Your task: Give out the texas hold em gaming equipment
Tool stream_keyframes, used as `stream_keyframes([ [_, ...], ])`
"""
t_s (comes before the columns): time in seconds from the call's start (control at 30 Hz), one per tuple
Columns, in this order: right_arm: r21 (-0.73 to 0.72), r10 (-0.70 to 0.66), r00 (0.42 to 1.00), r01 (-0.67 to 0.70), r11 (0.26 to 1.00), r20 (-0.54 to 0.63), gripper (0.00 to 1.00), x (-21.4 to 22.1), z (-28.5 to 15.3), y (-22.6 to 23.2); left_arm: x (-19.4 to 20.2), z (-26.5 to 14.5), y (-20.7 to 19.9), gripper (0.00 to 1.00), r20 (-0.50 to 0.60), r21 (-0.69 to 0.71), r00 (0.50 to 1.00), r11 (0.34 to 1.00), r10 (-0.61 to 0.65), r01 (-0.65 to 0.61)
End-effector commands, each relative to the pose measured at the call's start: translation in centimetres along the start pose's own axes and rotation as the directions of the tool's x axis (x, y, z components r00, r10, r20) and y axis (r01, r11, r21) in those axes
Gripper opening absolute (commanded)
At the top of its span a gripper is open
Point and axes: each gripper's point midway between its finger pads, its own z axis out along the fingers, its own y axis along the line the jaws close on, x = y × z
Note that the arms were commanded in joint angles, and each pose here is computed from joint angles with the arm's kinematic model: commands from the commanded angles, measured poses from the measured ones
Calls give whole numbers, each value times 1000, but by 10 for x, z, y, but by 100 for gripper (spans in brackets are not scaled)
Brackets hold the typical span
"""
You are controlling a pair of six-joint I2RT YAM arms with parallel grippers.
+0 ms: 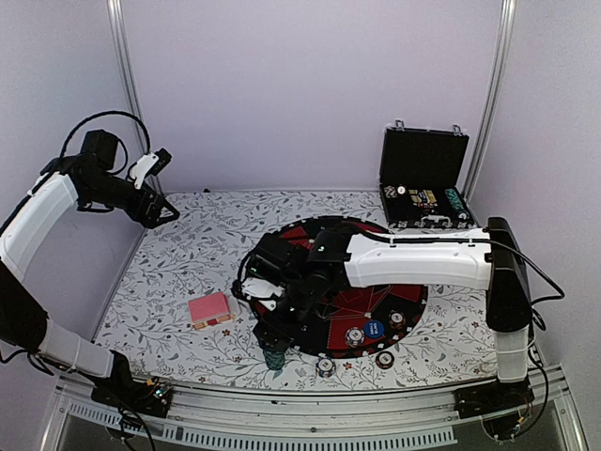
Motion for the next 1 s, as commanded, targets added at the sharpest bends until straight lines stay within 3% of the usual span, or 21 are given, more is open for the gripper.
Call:
stream_keyframes([
  [0.0, -30, -36, 999, 35, 999, -36, 81, 5, 10, 10, -7, -4, -4, 100, 9, 7, 1000, 1000, 9, -9],
  [0.27, -58, -53, 997, 51, 997, -47, 77, 7, 19, 18, -7, -5, -4, 100, 8, 3, 1000, 1000, 11, -11],
  [0.67, 27, -22, 1000, 23, 999, -3, 72, 2, 6, 3, -10, -10, -4, 100, 18, -7, 1000, 1000, 19, -19],
  [0.97, 39, 24, 999, -25, 999, 27, 56, 1, -3, -11, -10, -14, -5, 100, 23, -18, 999, 1000, 27, -26],
])
